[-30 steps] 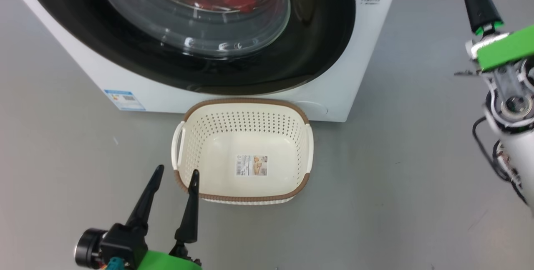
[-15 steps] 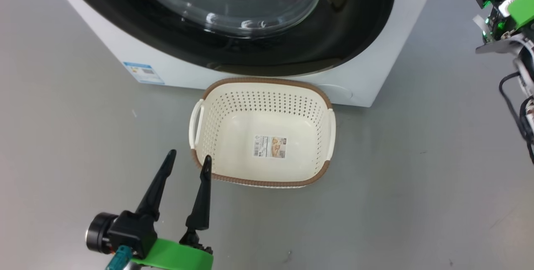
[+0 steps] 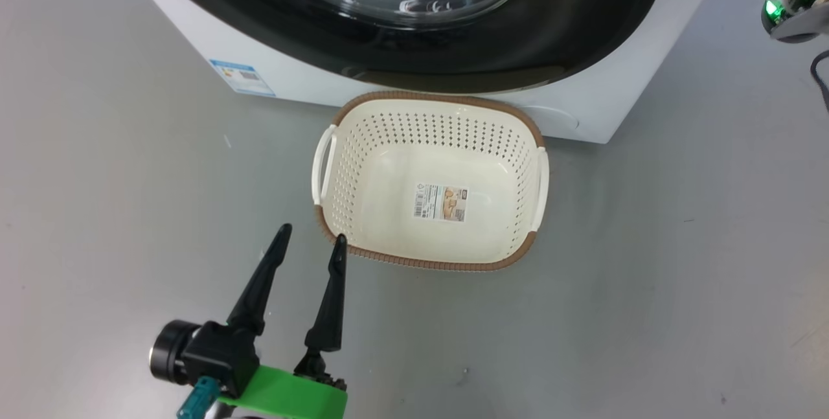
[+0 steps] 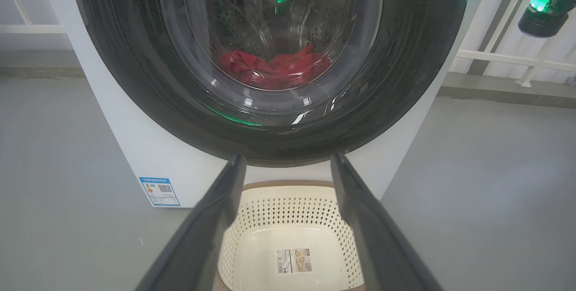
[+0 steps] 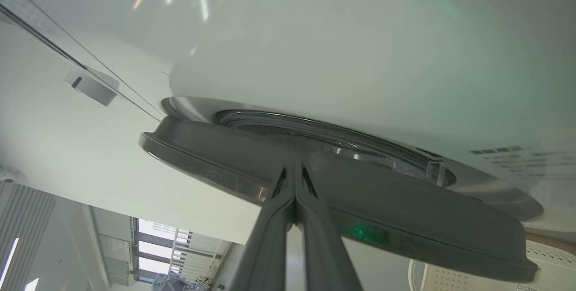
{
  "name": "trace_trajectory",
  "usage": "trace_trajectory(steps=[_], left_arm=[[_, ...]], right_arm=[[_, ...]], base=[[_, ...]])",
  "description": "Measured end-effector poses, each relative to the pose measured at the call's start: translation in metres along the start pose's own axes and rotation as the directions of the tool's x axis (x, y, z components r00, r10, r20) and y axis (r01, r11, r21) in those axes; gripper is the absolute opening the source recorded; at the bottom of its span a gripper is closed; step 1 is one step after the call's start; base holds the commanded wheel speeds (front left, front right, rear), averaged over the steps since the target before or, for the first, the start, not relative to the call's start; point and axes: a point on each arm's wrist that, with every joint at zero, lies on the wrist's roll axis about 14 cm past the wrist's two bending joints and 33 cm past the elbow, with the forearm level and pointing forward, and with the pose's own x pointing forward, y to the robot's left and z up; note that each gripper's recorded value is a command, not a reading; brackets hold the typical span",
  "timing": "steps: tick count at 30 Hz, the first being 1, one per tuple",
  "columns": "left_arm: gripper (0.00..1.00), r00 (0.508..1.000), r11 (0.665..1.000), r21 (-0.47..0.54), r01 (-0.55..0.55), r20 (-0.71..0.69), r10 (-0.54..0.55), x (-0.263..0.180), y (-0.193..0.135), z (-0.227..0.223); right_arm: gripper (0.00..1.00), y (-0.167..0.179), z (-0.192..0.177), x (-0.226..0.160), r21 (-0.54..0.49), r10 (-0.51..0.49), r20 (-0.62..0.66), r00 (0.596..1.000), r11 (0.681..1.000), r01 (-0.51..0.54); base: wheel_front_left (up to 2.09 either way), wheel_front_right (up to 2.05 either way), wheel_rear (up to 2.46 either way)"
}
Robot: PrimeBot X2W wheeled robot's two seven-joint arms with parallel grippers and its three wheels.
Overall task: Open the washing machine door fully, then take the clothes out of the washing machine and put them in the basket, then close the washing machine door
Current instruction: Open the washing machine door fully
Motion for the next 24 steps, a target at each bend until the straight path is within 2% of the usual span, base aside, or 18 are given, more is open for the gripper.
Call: trace_trajectory(steps=[8, 24], left_arm=[[1.0, 1.0, 1.0, 0.002, -0.003, 0.0, 0.003, 0.007, 0.001, -0.001], [1.0, 1.0, 1.0, -0.003, -0.008, -0.016, 0.008, 0.008, 0.001, -0.006]], right_arm=[[0.0, -0.017, -0.01, 0.015, 0.045, -0.019, -0.074, 0.997, 0.999, 0.022], [0.0, -0.024, -0.01, 0.024, 0.041, -0.028, -0.109, 0.994, 0.999, 0.033]], base=[[0.0, 0.0, 0.0], [0.0, 0.0, 0.0]])
